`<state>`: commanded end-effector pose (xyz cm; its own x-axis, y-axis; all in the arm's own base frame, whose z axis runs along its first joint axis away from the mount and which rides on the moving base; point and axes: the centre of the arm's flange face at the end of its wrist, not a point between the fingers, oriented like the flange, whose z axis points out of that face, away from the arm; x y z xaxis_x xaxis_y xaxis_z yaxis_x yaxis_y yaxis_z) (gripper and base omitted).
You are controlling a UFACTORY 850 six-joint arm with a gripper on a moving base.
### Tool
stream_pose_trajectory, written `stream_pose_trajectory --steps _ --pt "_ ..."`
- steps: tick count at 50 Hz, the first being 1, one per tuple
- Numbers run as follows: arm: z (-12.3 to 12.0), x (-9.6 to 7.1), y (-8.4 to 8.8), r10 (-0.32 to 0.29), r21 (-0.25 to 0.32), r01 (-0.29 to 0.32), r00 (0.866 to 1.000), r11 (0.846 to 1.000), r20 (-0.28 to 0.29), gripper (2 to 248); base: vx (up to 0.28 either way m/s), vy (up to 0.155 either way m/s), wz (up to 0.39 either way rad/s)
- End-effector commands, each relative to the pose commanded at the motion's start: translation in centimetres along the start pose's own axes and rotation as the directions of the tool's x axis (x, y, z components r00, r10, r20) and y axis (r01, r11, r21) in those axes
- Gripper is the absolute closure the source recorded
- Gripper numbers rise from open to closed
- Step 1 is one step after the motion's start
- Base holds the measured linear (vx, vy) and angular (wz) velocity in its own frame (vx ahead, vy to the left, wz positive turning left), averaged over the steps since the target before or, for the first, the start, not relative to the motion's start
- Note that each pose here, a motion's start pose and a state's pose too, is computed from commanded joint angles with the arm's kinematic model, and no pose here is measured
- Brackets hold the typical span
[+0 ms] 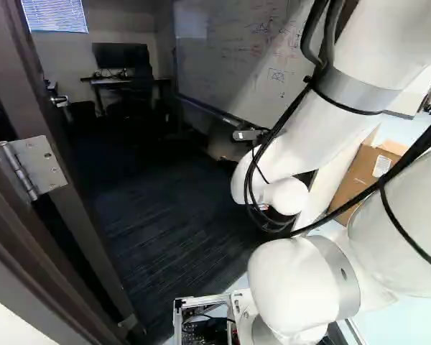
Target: Open the door and move inside
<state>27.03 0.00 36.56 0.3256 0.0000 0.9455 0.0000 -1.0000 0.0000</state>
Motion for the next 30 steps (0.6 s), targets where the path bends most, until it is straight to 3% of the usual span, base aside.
stream_pose_trajectory --steps 30 --pt "0.00 0.00 0.00 0.000 0.000 0.000 1.000 1.000 0.000 3 0.018 0.002 0.023"
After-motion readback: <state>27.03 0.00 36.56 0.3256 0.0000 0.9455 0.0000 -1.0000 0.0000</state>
